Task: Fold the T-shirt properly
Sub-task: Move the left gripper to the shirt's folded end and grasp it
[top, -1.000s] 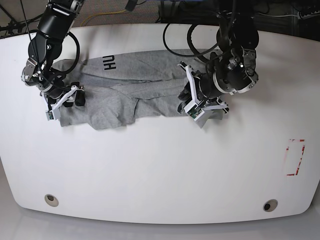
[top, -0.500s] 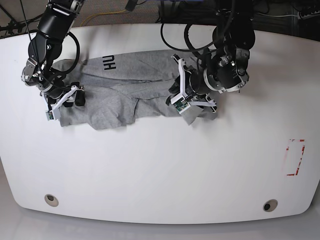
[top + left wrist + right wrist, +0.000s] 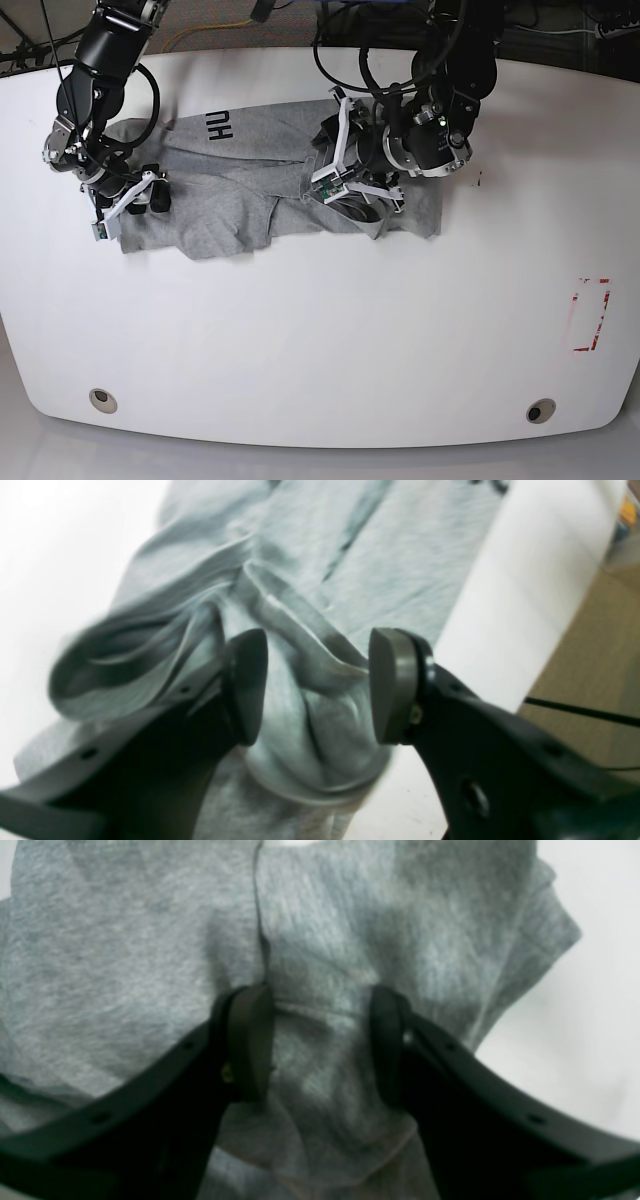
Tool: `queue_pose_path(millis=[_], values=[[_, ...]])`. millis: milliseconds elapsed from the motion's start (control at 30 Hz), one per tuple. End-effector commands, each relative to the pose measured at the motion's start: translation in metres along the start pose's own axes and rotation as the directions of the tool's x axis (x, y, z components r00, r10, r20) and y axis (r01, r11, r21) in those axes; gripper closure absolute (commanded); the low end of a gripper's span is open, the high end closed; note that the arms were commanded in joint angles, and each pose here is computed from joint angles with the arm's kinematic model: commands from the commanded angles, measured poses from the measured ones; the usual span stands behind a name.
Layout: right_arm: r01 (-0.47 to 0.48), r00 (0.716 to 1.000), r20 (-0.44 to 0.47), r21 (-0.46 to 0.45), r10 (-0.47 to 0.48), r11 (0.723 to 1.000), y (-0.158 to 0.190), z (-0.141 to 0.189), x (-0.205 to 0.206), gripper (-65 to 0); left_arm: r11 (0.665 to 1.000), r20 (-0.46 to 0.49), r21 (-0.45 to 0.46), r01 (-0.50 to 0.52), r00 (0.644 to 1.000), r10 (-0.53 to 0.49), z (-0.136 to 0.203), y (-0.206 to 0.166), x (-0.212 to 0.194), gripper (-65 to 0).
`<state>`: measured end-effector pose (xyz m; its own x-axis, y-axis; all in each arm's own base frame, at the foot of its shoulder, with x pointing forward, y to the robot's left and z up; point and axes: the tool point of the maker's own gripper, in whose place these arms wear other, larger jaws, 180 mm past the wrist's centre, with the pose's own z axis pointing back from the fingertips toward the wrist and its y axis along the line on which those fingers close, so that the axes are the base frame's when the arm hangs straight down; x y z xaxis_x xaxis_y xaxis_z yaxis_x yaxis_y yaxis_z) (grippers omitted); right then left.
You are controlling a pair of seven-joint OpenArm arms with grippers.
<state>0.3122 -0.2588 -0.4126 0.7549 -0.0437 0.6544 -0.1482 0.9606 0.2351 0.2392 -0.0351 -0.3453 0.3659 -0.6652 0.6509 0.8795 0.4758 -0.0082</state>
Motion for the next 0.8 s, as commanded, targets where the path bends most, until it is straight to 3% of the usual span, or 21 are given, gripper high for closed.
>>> queue_pose_path(millis=[0, 167, 400, 767], values=[[-0.024, 1.000, 0.013, -0.007, 0.024, 1.000, -0.003, 0.004, 0.010, -29.8, 0.999, 0.058, 0.012, 0.042, 0.997, -0.042, 0.008, 0.000, 0.023, -31.0], [-0.022, 1.000, 0.013, -0.008, 0.023, 1.000, -0.004, 0.004, 0.010, -29.8, 0.998, 0.067, 0.032, 0.053, 0.996, -0.056, 0.019, 0.001, 0.033, -30.8], [-0.021, 1.000, 0.014, -0.008, 0.021, 1.000, -0.004, 0.005, 0.010, -29.8, 0.987, 0.071, 0.139, -0.086, 0.995, 0.077, 0.036, 0.047, 0.011, -30.6], [-0.015, 1.000, 0.016, 0.005, 0.015, 1.000, 0.002, 0.001, 0.009, -29.8, 0.983, -0.047, 0.129, -0.127, 0.990, 0.134, 0.016, 0.074, -0.022, -30.6]])
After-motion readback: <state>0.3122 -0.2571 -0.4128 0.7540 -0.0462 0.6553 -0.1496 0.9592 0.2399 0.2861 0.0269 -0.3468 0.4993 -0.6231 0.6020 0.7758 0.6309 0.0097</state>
